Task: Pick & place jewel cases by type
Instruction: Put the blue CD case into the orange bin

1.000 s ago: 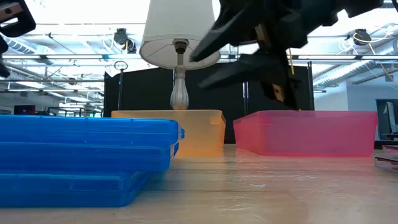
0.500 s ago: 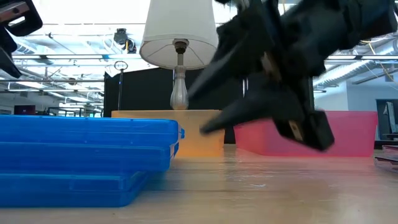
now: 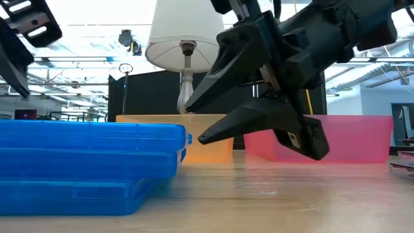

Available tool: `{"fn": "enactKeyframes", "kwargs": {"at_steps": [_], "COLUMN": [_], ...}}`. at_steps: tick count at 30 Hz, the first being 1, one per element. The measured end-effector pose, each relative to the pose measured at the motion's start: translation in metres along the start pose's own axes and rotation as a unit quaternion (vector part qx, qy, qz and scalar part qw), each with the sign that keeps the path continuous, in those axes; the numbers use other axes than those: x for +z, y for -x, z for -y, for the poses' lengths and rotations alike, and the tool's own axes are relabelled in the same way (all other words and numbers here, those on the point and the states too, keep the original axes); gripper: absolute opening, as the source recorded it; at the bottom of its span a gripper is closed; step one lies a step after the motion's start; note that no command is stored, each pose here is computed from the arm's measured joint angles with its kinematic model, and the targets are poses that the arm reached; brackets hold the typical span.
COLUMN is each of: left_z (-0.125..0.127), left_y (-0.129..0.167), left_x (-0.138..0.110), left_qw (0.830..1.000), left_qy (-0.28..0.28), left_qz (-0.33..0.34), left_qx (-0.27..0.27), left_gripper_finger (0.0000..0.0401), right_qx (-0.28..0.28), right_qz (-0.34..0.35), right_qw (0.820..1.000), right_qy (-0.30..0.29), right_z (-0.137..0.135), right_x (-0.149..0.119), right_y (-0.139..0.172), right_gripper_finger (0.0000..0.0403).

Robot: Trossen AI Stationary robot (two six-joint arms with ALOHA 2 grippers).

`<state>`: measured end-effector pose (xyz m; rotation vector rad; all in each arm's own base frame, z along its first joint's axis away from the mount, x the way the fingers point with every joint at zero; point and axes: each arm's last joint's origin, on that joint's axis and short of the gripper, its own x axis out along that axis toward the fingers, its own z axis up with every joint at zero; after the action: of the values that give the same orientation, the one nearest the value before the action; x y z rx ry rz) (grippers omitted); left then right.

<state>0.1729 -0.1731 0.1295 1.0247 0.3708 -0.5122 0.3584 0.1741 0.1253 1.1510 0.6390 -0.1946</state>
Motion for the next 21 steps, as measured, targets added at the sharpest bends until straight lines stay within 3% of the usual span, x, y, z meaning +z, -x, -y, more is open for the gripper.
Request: {"fn": "enactKeyframes", "kwargs": {"at_steps": [10,15,21], "left_z": [-0.01,-0.001,0.006], "left_y": [-0.008,-0.022,-0.04], "left_x": [-0.011,-0.021,-0.021], "left_qw": [1.0,0.999,0.999], "left_qy": [0.014,0.0,-0.01], "left_qz": [-0.011,-0.04,-0.035], "left_qx": [-0.005,-0.021,0.004], "left_gripper_finger": [0.0127,0.0127,0.0127], "right_qx": [-0.002,-0.002,-0.007], "right_qz": [0.006,0.007,0.005], "right_qw": [1.0,1.0,1.0], "right_qy": [0.018,0.024,0.025], "right_z": [0.001,0.001,0.002], "right_x": [0.006,0.006,0.006], "right_y": [-0.001,-0.001,-0.001], "right_gripper_finger": [0.0117,0.0117,0.0117]}}
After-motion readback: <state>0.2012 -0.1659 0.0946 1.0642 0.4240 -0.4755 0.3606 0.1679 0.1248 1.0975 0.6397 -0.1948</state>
